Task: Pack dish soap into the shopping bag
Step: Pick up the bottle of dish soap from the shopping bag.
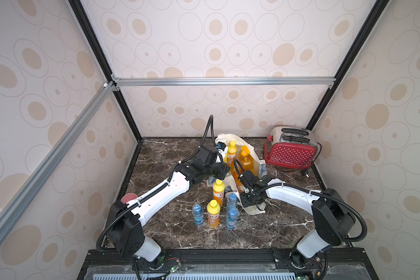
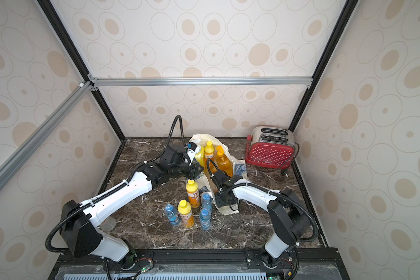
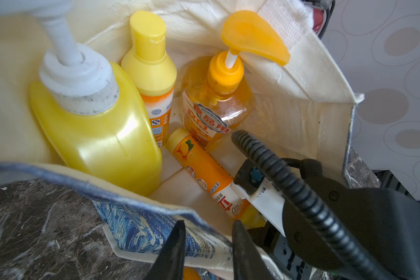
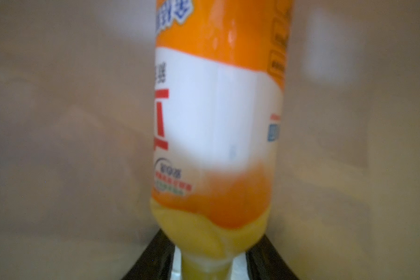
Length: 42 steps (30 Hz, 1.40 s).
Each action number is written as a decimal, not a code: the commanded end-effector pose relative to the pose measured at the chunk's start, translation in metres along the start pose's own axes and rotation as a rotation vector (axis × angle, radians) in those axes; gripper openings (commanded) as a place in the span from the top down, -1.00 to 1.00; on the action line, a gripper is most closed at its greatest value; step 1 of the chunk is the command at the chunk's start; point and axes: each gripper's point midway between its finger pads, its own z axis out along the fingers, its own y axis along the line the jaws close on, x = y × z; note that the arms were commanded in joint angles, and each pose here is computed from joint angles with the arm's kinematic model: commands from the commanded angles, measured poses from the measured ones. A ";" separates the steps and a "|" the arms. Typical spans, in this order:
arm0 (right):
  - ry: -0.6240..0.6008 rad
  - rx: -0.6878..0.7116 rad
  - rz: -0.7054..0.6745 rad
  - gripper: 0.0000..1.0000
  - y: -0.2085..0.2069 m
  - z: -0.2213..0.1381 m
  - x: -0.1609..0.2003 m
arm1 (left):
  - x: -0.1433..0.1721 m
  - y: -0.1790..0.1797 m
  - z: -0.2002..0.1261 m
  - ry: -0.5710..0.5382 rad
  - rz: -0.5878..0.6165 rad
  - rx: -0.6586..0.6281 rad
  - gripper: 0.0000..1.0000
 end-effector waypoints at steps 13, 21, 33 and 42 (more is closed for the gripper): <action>-0.071 0.028 -0.045 0.86 -0.008 -0.062 -0.023 | -0.010 -0.002 -0.013 -0.028 0.019 -0.016 0.36; -0.225 0.043 -0.103 0.97 -0.004 -0.119 -0.085 | -0.010 -0.001 -0.017 -0.039 0.018 -0.020 0.28; -0.288 0.009 -0.169 1.00 0.022 -0.116 -0.175 | -0.002 0.007 -0.021 -0.031 0.028 -0.060 0.26; -0.379 -0.059 -0.175 1.00 0.045 -0.137 -0.214 | -0.001 0.013 -0.015 -0.016 0.031 -0.093 -0.01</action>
